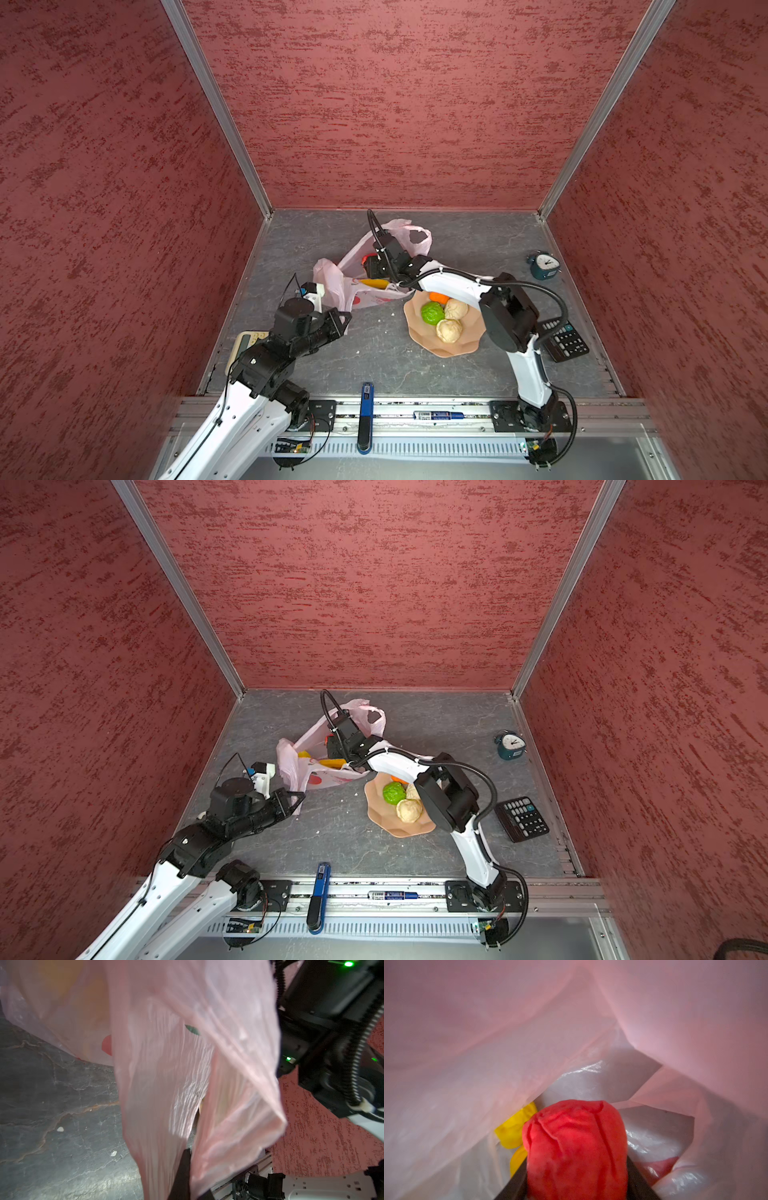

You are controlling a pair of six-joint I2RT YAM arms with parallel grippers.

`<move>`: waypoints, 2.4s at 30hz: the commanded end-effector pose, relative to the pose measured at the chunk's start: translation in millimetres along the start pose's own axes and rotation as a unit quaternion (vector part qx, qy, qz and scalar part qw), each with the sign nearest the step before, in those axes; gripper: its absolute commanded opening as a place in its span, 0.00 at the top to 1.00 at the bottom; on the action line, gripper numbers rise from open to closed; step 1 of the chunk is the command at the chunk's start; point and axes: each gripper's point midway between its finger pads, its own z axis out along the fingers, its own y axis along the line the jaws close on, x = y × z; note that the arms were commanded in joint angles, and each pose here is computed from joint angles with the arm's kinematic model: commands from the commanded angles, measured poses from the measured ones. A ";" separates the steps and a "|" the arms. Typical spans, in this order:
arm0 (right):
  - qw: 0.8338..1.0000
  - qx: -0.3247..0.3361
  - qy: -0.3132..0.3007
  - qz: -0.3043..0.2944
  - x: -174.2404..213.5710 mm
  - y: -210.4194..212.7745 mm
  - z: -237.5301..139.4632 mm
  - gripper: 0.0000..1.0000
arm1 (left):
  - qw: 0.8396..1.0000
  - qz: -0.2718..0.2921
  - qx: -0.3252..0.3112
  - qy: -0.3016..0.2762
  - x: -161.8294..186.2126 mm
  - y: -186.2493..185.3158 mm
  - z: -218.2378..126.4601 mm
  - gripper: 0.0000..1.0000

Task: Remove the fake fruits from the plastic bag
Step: 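Grasp the red fruit inside the bag with the right gripper, then lift the red fruit out of the bag with the right gripper, then lower the red fruit into the peach bowl and open the right gripper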

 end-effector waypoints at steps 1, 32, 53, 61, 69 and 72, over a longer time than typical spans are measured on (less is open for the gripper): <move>0.999 -0.031 -0.010 -0.012 -5.4 11.3 -23.0 0.76 | 0.998 0.032 0.041 -0.043 -24.2 -26.1 -5.3 0.99; 0.994 0.094 -0.037 -0.039 -39.2 -48.9 -291.4 0.76 | 0.996 0.040 0.025 -0.077 -63.1 -32.6 7.1 0.99; 0.945 0.243 0.156 0.154 168.2 -194.1 -232.0 0.57 | 0.995 0.032 0.020 -0.089 -71.4 -26.8 -3.9 0.99; 0.955 0.232 0.117 0.141 138.3 -185.3 -233.8 0.16 | 0.996 0.031 0.020 -0.085 -69.1 -25.7 -5.4 0.98; 0.993 0.109 -0.005 0.047 20.0 -106.4 -276.5 0.19 | 1.000 0.014 0.011 -0.024 -35.5 -15.2 -15.9 0.99; 0.998 0.028 -0.056 -0.016 -26.3 -48.4 -291.7 0.25 | 1.000 -0.017 -0.013 0.015 -10.1 1.1 -23.2 0.99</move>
